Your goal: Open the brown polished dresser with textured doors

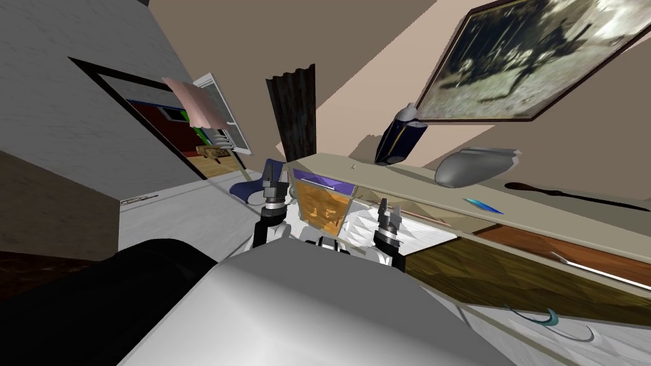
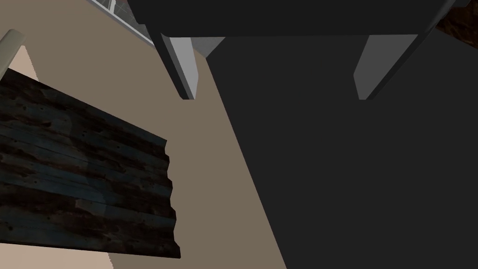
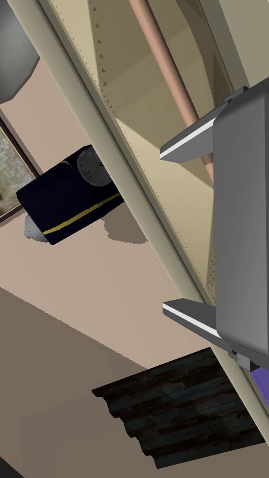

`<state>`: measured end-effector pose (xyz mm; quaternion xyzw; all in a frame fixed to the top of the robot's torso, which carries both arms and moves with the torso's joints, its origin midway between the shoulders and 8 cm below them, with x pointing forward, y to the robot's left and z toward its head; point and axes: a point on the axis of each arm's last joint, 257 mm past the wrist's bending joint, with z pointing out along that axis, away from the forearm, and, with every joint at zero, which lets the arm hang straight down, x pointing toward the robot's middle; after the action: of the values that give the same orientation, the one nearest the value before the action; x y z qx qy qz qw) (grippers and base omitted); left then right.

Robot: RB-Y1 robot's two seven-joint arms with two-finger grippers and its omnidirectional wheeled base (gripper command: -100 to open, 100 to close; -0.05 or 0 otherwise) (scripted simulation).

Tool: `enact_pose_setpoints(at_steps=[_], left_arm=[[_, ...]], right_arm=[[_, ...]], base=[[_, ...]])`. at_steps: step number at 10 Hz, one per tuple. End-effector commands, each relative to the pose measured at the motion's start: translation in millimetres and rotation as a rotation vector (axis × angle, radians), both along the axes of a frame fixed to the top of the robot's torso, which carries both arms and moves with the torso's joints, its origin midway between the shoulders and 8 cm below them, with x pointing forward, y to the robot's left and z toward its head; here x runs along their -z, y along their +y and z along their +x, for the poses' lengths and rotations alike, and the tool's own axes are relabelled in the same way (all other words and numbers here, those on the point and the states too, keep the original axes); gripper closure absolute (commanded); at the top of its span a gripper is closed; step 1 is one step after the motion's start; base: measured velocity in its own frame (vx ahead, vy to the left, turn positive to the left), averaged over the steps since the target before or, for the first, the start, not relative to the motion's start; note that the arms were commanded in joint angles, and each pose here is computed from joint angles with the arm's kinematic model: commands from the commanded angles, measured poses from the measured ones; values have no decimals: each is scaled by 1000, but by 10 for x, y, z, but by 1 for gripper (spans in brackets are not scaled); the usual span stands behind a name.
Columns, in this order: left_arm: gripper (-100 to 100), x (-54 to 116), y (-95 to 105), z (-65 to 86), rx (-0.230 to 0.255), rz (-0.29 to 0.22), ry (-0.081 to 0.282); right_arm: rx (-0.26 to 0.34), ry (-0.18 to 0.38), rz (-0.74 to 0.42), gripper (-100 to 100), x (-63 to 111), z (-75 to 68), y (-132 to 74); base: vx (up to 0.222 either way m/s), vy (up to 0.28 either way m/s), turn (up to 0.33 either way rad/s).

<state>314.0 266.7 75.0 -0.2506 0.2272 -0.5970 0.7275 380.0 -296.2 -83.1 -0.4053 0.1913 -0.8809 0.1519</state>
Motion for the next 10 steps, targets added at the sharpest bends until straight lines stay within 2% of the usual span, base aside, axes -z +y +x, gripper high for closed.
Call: enact_pose_setpoints(at_steps=[1, 4, 10], left_arm=[[0, 0, 0, 0, 0, 0, 0], [0, 0, 0, 0, 0, 0, 0], [0, 0, 0, 0, 0, 0, 0]], right_arm=[[-41, 36, 84, -100, 270, 23, 9], [-47, 33, 93, -100, 270, 23, 9], [-104, 2, 241, -100, 427, 18, -100]], base=[[-43, -12, 103], [-18, -5, 18], [-39, -7, 90]])
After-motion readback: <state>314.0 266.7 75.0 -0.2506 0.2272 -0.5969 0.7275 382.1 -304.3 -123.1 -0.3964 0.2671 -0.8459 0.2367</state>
